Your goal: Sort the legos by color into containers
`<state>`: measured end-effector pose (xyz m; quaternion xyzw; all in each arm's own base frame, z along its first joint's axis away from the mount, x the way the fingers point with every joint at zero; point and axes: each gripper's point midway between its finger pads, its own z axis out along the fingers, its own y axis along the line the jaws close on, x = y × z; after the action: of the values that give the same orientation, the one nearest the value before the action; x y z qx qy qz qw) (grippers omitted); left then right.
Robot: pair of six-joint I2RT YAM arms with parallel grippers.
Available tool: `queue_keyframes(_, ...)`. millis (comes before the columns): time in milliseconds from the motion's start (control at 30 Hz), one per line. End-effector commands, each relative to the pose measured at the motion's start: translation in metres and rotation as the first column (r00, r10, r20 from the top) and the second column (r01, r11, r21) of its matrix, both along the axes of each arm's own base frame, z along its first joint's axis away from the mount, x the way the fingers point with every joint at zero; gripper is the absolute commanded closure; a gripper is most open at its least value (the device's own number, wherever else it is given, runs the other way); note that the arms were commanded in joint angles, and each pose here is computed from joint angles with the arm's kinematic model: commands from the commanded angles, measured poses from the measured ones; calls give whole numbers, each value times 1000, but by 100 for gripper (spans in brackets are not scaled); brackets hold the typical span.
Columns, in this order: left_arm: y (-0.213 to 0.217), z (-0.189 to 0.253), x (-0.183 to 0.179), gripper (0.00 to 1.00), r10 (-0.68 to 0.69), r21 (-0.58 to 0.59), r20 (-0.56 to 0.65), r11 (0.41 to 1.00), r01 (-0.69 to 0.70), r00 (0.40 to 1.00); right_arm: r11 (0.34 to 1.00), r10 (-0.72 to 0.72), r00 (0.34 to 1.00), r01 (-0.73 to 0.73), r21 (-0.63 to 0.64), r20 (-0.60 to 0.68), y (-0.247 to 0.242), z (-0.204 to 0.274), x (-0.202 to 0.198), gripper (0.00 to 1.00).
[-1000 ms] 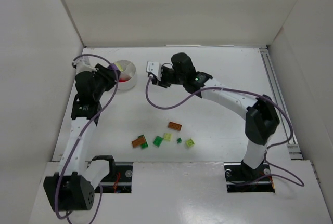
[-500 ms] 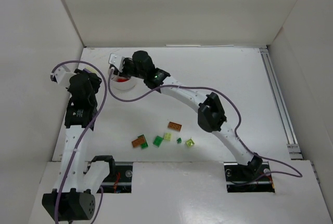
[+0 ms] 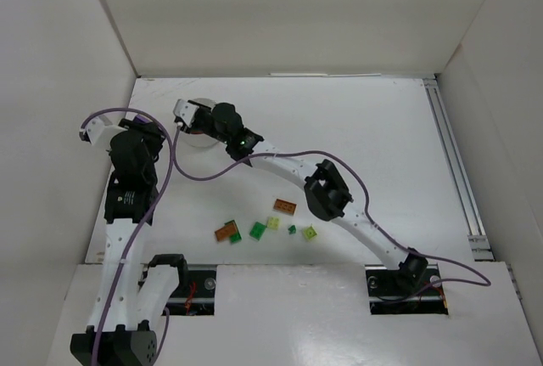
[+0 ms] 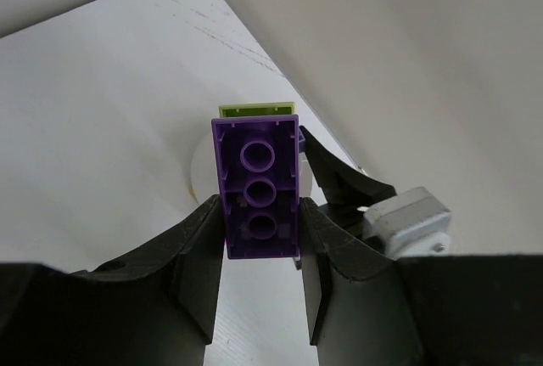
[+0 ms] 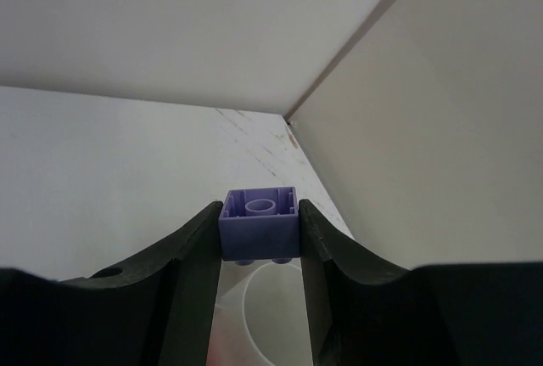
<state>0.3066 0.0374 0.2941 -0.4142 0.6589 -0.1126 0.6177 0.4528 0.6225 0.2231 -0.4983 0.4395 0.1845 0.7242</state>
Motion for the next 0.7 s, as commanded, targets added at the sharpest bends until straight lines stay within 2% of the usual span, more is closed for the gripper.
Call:
queue_keyframes(0, -5, 17, 1, 100, -28, 2, 74, 1000, 27, 997, 987, -16, 997, 4, 158, 77, 0, 35, 3, 55)
queue_keyframes(100, -6, 17, 1, 100, -37, 1, 74, 999, 37, 997, 984, -24, 997, 11, 176, 72, 1, 28, 6, 52)
queue_keyframes(333, -10, 17, 3, 100, -59, 7, 81, 998, 59, 995, 980, -22, 997, 7, 201, 76, 2, 27, 6, 54)
queue_keyframes(433, -11, 17, 3, 100, -68, 6, 81, 998, 68, 994, 980, -13, 997, -2, 200, 78, 3, 27, 5, 51)
queue_keyframes(667, -11, 19, 4, 100, -71, 16, 87, 997, 69, 994, 980, -13, 997, -2, 200, 78, 3, 27, 5, 33)
